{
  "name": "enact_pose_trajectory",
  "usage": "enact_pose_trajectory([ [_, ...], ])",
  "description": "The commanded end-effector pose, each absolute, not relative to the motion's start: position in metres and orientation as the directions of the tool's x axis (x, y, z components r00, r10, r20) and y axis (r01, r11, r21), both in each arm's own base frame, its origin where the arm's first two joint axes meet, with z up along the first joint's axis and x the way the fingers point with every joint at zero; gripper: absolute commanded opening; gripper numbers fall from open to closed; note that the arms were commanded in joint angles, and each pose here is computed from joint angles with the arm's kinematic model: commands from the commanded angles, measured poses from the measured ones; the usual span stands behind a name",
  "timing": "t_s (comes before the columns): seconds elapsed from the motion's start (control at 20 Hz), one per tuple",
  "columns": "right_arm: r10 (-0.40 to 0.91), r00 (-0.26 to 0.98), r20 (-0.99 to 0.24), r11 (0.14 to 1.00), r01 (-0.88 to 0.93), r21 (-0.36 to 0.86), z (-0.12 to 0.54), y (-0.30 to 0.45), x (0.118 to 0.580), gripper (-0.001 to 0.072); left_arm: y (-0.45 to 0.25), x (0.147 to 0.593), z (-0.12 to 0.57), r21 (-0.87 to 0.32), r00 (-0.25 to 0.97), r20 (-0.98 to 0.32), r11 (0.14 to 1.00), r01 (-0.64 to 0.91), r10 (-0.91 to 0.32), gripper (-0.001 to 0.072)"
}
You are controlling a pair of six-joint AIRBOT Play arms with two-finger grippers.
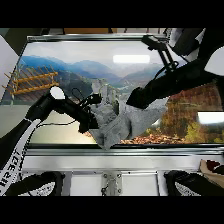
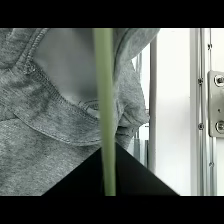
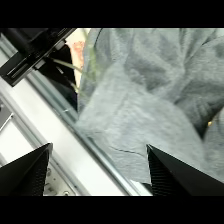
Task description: Fold the clothes and pants, and hang the long-sleeved shirts on hangers.
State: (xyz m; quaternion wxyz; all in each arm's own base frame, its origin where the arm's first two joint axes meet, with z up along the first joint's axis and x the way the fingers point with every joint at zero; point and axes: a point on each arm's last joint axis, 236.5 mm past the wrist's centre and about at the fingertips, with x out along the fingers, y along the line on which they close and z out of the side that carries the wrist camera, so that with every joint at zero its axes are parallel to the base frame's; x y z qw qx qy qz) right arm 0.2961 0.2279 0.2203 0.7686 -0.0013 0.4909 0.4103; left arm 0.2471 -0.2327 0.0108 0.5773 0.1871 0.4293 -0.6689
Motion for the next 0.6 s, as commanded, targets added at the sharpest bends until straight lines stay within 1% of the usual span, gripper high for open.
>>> enact_pose_trajectory([
  [0.0,0.643,0.220,-0.734,0.672,-0.621,0.403,0.224,0.202,0.314,0.0656,-0.233,0.247,0.010,-0.359,-0.263,-0.746,0.036,0.933,-0.611,0.0013],
  [0.05,0.642,0.234,-0.730,0.670,-0.634,0.386,0.225,0.199,0.319,0.0656,-0.233,0.247,0.010,-0.359,-0.263,-0.746,0.036,0.933,-0.611,0.0013],
  [0.15,0.641,0.232,-0.732,0.596,-0.751,0.285,0.220,0.194,0.323,0.0656,-0.233,0.247,0.010,-0.358,-0.263,-0.746,0.036,0.933,-0.611,0.0013],
  [0.2,0.659,0.212,-0.722,0.549,-0.792,0.269,0.217,0.191,0.322,0.0656,-0.232,0.247,0.011,-0.359,-0.264,-0.746,0.035,0.933,-0.611,0.0013],
  [0.3,0.736,0.163,-0.657,0.462,-0.830,0.311,0.212,0.181,0.320,0.0656,-0.232,0.246,0.011,-0.362,-0.268,-0.745,0.033,0.931,-0.610,0.0013],
  [0.4,0.834,0.129,-0.536,0.361,-0.863,0.354,0.211,0.162,0.319,0.0656,-0.232,0.246,0.011,-0.364,-0.271,-0.746,0.032,0.931,-0.609,0.0013],
  [0.45,0.867,0.132,-0.480,0.329,-0.876,0.353,0.208,0.147,0.320,0.0656,-0.232,0.245,0.011,-0.364,-0.271,-0.746,0.031,0.931,-0.609,0.0013],
  [0.55,0.897,0.165,-0.411,0.318,-0.886,0.338,0.195,0.117,0.322,0.0656,-0.232,0.246,0.011,-0.364,-0.271,-0.746,0.032,0.931,-0.609,0.0013],
])
